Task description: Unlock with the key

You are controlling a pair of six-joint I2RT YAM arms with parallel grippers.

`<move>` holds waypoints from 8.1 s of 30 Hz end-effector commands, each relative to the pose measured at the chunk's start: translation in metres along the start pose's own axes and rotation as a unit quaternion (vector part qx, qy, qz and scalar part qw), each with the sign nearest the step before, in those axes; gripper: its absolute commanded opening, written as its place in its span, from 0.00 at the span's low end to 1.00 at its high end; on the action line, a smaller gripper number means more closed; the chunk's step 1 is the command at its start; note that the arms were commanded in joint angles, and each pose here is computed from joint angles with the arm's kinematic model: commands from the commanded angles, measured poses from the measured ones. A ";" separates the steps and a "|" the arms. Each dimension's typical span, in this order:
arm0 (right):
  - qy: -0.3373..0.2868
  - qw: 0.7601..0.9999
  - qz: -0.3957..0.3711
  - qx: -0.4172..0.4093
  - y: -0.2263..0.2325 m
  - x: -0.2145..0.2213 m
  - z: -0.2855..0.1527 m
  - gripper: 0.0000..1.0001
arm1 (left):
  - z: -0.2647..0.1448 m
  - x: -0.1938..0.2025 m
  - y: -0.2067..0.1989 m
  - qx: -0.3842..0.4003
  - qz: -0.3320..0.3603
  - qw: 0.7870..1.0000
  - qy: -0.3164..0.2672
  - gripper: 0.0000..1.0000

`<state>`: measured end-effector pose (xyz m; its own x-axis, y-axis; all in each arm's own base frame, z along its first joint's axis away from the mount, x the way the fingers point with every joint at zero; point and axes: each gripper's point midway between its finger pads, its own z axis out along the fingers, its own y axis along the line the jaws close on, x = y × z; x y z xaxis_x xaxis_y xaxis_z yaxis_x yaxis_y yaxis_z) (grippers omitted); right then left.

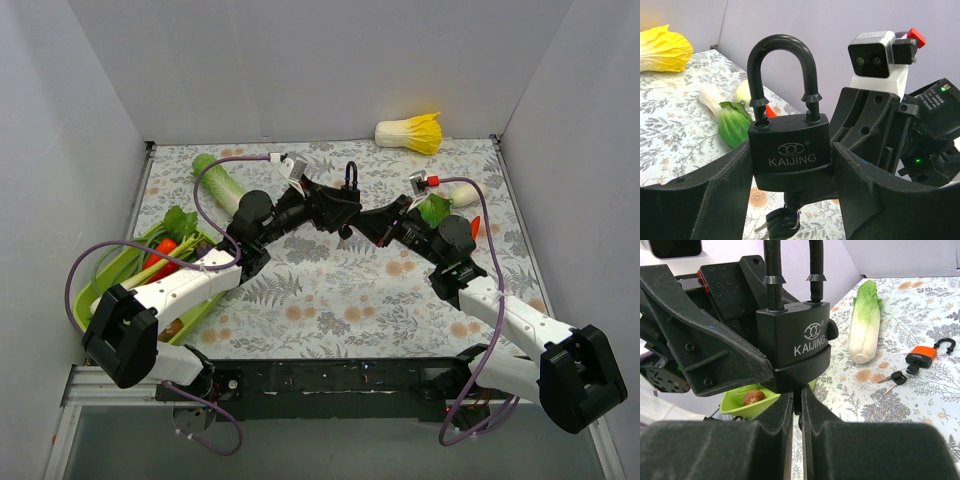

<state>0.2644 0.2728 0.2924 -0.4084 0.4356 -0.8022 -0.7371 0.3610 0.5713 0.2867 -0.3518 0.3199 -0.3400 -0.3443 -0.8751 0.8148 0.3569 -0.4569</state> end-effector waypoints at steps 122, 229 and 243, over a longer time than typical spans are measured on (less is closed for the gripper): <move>0.198 0.975 -0.068 -0.075 0.070 0.017 -0.070 0.55 | -0.072 0.038 -0.054 0.132 0.032 0.974 0.184 0.00; 0.137 0.979 -0.121 0.091 -0.001 0.046 -0.112 0.79 | 0.006 0.143 0.297 -0.476 0.021 0.818 0.322 0.82; 0.124 0.976 -0.120 0.130 -0.019 0.040 -0.105 0.84 | 0.018 0.051 0.222 -0.384 0.032 0.909 0.161 0.98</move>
<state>0.1906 0.1981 0.2239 -0.4220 0.0822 -0.9029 -0.6969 0.6076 0.3810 0.4514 -0.2964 0.0805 -0.7058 0.0577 -0.7061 0.2428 0.9560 -0.1646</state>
